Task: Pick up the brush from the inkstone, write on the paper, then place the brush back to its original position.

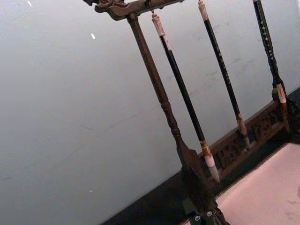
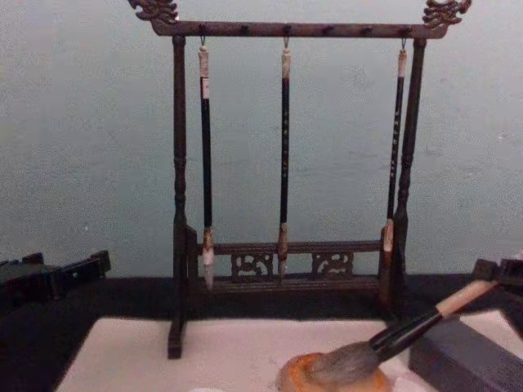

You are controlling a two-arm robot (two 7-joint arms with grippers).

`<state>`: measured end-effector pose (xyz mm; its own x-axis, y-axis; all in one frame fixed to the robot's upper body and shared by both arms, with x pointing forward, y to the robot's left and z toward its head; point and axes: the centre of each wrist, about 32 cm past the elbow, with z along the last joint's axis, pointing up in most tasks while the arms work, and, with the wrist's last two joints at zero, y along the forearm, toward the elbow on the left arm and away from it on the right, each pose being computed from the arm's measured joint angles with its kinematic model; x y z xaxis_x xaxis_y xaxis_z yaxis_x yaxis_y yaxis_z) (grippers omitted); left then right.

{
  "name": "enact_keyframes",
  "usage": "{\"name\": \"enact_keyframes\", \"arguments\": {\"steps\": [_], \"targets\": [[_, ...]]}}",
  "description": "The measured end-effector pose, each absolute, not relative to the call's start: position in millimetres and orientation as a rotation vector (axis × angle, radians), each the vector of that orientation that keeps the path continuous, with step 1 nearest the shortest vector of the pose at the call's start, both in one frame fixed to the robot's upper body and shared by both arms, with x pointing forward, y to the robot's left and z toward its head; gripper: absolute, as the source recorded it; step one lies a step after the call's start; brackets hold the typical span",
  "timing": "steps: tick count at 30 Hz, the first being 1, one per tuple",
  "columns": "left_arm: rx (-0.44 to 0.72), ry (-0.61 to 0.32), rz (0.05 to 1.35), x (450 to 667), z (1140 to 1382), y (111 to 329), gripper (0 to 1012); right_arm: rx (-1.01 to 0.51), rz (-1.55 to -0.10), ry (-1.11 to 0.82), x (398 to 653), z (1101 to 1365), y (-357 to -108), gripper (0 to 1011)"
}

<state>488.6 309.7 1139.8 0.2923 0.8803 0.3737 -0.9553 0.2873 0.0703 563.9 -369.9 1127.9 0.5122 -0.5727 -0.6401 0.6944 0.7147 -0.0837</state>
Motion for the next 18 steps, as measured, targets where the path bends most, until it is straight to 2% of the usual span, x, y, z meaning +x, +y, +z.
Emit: {"name": "enact_keyframes", "arguments": {"steps": [8,14,18], "targets": [[0.304,-0.285,1.248,488.6,1139.8,309.7,1002,0.191,-0.768,0.693,564.0,1128.0,-369.5,192],[0.304,-0.285,1.248,488.6,1139.8,309.7,1000,0.190,-0.768,0.693,564.0,1128.0,-369.4,439],[0.304,-0.285,1.248,488.6,1139.8,309.7,1002,0.190,-0.767,0.689,564.0,1128.8,-369.3,552]]}}
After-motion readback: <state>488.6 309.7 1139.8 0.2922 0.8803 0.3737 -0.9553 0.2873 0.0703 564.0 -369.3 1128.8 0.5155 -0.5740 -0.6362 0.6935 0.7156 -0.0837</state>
